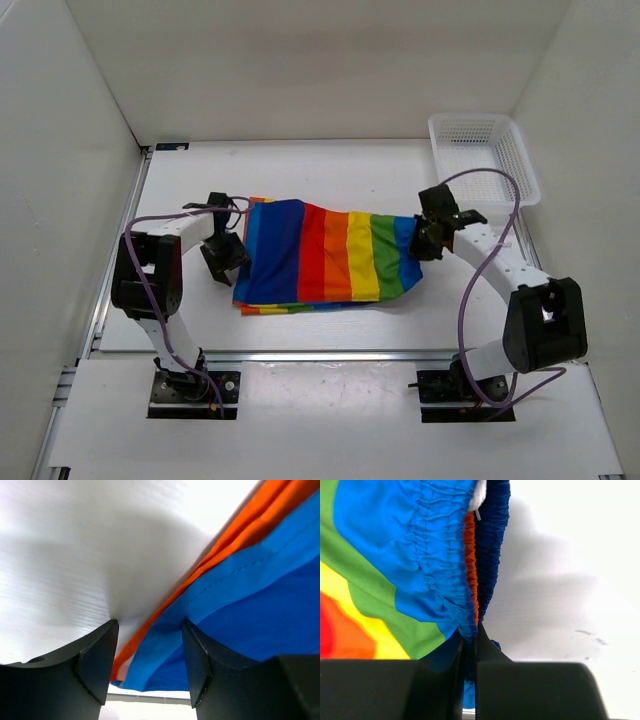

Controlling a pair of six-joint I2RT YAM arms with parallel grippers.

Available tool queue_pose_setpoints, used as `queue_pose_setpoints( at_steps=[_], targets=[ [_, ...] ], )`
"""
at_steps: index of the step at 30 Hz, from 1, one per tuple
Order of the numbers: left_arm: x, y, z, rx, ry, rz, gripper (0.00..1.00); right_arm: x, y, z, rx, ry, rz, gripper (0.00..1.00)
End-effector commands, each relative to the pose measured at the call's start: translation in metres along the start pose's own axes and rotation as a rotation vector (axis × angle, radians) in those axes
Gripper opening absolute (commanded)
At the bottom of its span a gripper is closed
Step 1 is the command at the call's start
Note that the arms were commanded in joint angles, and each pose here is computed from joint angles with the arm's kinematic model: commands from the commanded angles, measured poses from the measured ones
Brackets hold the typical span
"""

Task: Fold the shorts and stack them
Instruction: Fold the shorts

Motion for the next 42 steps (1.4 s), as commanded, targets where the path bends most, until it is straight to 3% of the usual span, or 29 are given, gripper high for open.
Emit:
queue_pose_setpoints(
  at_steps=[1,8,12,14,20,21,23,32,42],
  targets=[
    [0.005,-0.01,-0.006,-0.039,-0.069,0.009,0.65,0.04,0.026,0.013,0.113,-0.074,-0.09,0.0],
    [0.029,-0.003,-0.014,-0.075,-0.142,-0.059,0.63,0.06,0.048,0.056,0.196,-0.109,-0.149,0.0],
    [0.056,0.021,-0.008,-0.016,-0.201,-0.142,0.64,0.055,0.047,0.066,0.218,-0.118,-0.137,0.0],
    [0.058,0.028,-0.008,-0.013,-0.205,-0.153,0.6,0.054,0.048,0.07,0.218,-0.121,-0.14,0.0],
    [0.049,0.043,-0.004,0.029,-0.237,-0.101,0.26,0.055,0.043,0.072,0.227,-0.142,-0.132,0.0],
    [0.052,0.048,-0.004,0.039,-0.262,-0.111,0.17,0.055,0.043,0.071,0.226,-0.15,-0.136,0.0],
    [0.044,0.054,-0.006,0.06,-0.274,-0.078,0.1,0.055,0.044,0.071,0.226,-0.16,-0.14,0.0],
    [0.004,0.073,-0.012,0.102,-0.247,0.023,0.1,0.071,0.053,0.088,0.26,-0.127,-0.189,0.0],
    [-0.012,0.061,-0.015,0.097,-0.225,0.057,0.1,0.081,0.059,0.19,0.4,0.057,-0.223,0.0]
  ],
)
Point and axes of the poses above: each gripper's point midway between its finger pads, its own x axis back along the fingers, its own z axis along the line the jaws close on, y = z × x, the point moved 10 cm from there along x, back along the fingers, and after that the axes turned 12 degrees about x, right-handed, at the moved point
